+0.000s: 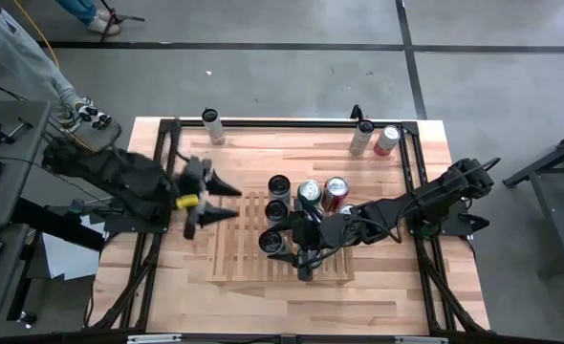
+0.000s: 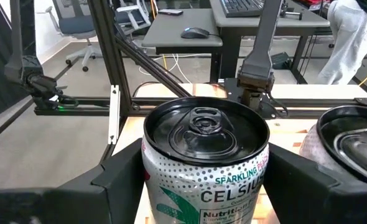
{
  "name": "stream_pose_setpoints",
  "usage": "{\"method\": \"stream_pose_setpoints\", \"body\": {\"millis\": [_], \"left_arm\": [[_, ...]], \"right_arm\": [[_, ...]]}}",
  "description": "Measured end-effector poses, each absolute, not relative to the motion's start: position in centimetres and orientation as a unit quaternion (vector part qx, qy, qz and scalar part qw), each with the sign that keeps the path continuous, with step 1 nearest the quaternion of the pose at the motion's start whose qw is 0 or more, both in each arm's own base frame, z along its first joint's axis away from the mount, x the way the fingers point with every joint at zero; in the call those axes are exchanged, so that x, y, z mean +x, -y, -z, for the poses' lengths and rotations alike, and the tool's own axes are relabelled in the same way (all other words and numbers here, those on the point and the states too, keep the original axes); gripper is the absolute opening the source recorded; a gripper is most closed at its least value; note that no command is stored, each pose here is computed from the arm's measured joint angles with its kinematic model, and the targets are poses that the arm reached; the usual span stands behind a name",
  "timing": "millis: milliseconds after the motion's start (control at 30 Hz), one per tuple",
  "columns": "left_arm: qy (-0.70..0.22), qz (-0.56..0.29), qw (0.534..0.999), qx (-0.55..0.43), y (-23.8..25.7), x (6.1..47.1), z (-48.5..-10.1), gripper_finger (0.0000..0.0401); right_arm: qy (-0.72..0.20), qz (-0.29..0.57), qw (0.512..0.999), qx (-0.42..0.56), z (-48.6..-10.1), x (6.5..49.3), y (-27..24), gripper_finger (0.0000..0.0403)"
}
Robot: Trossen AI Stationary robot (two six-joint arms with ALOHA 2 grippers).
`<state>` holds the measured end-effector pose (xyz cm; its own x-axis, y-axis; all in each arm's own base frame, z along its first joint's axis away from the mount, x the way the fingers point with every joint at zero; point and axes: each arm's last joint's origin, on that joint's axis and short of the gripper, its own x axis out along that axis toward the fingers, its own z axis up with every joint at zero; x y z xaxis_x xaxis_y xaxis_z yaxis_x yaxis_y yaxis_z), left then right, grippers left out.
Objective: Place canned beverage on shelf
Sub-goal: Put the white-pink soda can on the shelf aligned with the other white-pink soda cans
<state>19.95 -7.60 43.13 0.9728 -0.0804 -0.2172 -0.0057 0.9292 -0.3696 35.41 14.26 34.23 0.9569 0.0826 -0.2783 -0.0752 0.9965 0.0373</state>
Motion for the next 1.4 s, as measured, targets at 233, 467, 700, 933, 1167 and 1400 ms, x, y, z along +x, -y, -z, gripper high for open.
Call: {"method": "stream_pose_setpoints", "body": {"millis": [233,467,700,933,1167,1400], "left_arm": [[-0.156,-0.01,0.977,-0.143,11.7,22.7,-40.3,0.0153],[-0.139,0.013,0.982,-0.124,13.6,24.6,-39.6,0.0014],[-0.145,0.012,0.982,-0.121,13.4,25.1,-39.3,0.0003],[-0.15,0.019,0.982,-0.116,13.6,25.2,-39.1,0.0],[-0.173,0.018,0.979,-0.104,14.3,26.4,-37.7,0.0],[-0.179,0.015,0.978,-0.102,14.4,27.0,-37.3,0.0]], "right_arm": [[-0.141,-0.04,0.989,0.013,-34.2,35.4,-14.3,0.0272],[-0.142,-0.04,0.989,0.013,-34.2,35.4,-14.3,0.0272],[-0.142,-0.04,0.989,0.013,-34.2,35.4,-14.2,0.0272],[-0.142,-0.039,0.989,0.013,-34.2,35.4,-14.2,0.0272],[-0.142,-0.039,0.989,0.013,-34.2,35.4,-14.2,0.0272],[-0.142,-0.038,0.989,0.012,-34.2,35.4,-14.2,0.0272]]}}
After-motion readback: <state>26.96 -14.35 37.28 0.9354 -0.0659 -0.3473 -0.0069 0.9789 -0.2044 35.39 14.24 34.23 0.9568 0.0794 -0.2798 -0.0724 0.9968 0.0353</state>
